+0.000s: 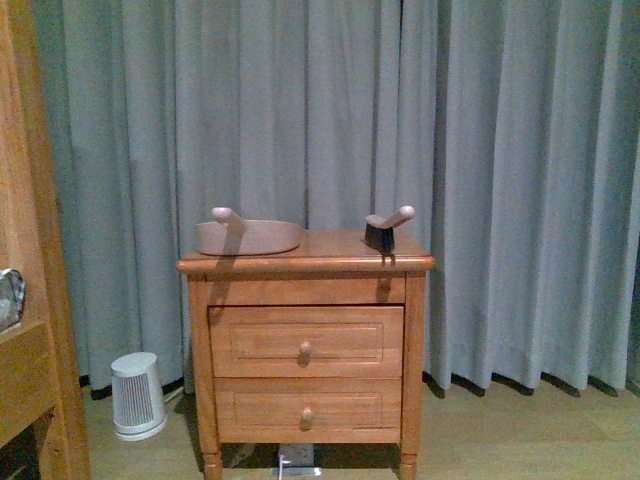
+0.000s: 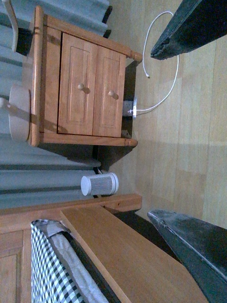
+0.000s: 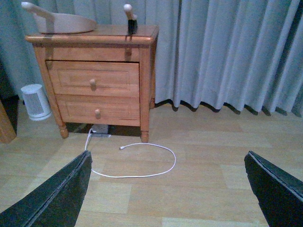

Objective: Clean up trash

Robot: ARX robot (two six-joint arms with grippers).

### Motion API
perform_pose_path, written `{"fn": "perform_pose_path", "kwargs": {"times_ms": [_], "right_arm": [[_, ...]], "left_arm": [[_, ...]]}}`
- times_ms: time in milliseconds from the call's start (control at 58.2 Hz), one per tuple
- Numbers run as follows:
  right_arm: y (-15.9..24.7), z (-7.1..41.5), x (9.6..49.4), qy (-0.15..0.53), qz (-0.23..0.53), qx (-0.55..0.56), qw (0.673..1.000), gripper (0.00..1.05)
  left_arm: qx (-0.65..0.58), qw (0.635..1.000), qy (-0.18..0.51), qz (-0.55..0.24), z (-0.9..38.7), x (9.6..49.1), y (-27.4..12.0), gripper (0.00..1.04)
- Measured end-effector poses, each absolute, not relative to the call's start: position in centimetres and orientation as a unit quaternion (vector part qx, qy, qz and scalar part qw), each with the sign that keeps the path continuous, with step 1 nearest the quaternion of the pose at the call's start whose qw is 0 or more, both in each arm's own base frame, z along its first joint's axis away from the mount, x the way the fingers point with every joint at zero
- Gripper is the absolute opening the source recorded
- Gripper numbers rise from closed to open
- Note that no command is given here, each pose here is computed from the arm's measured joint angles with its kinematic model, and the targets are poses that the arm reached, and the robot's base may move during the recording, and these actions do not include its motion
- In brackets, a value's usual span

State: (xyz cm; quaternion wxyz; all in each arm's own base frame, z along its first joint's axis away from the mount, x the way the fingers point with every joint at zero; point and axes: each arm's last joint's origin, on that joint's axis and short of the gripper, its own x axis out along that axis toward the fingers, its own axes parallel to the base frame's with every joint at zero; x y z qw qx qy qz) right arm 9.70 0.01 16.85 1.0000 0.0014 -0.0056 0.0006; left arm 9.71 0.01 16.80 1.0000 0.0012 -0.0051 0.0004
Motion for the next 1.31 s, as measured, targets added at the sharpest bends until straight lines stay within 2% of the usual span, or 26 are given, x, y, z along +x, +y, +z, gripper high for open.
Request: {"fn": "perform_pose_path", "kwargs": {"times_ms": [1305], "right_arm": [[0.01, 16.84, 9.71, -0.005, 0.001, 0.001, 1.0, 0.97]], "left_arm": [[0.001, 1.0, -0.005, 0.001, 16.8, 9.71, 0.01, 0.97]]}}
